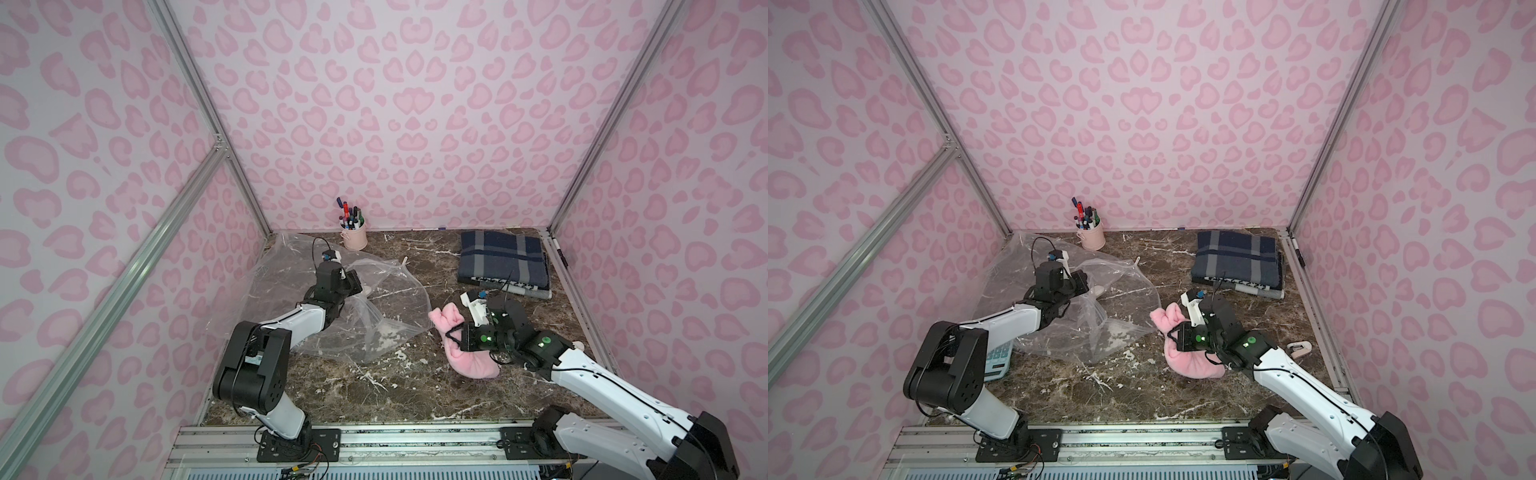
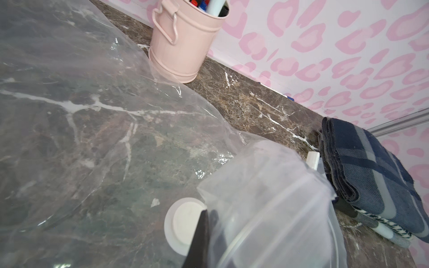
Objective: Take the blanket out of the vacuum bag
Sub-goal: Pick up the blanket at the center of the board.
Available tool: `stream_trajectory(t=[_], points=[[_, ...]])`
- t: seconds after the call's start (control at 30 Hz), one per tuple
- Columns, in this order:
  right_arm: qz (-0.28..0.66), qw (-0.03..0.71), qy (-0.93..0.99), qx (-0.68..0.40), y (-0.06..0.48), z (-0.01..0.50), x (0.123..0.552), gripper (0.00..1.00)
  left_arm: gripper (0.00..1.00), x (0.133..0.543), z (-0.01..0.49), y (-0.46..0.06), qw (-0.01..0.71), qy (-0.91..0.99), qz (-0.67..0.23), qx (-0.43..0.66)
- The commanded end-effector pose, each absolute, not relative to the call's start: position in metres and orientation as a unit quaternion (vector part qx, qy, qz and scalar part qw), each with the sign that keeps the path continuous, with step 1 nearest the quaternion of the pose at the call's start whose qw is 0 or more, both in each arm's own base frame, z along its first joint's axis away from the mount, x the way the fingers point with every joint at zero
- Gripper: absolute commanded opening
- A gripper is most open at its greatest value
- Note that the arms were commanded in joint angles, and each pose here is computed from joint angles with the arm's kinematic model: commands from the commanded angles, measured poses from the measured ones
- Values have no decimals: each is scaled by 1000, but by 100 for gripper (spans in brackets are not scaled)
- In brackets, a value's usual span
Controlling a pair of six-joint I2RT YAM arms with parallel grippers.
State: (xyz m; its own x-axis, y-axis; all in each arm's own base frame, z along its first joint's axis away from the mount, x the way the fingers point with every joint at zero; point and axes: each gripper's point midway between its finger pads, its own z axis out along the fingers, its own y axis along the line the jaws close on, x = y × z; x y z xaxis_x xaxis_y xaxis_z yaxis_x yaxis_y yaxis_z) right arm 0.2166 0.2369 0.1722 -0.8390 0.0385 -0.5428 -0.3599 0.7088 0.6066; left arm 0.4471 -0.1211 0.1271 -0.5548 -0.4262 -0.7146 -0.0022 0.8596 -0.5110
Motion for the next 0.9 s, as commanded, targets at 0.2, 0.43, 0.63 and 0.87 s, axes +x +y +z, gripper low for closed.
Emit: stream_trajectory(t=[0.2, 0.43, 0.63, 0.87], points=[[329, 346, 877, -55, 203, 198, 241, 0, 4, 449, 140, -157, 454, 842, -274, -99], [269, 422, 865, -40, 161, 252, 279, 0, 9, 428, 148, -178, 435, 854, -274, -76], [253, 462, 849, -44, 137, 289, 308, 0, 57, 423, 175, -162, 462, 858, -215, -71], [231, 496, 836, -30, 98, 312, 333, 0, 74, 419, 210, -162, 484, 845, -223, -56]])
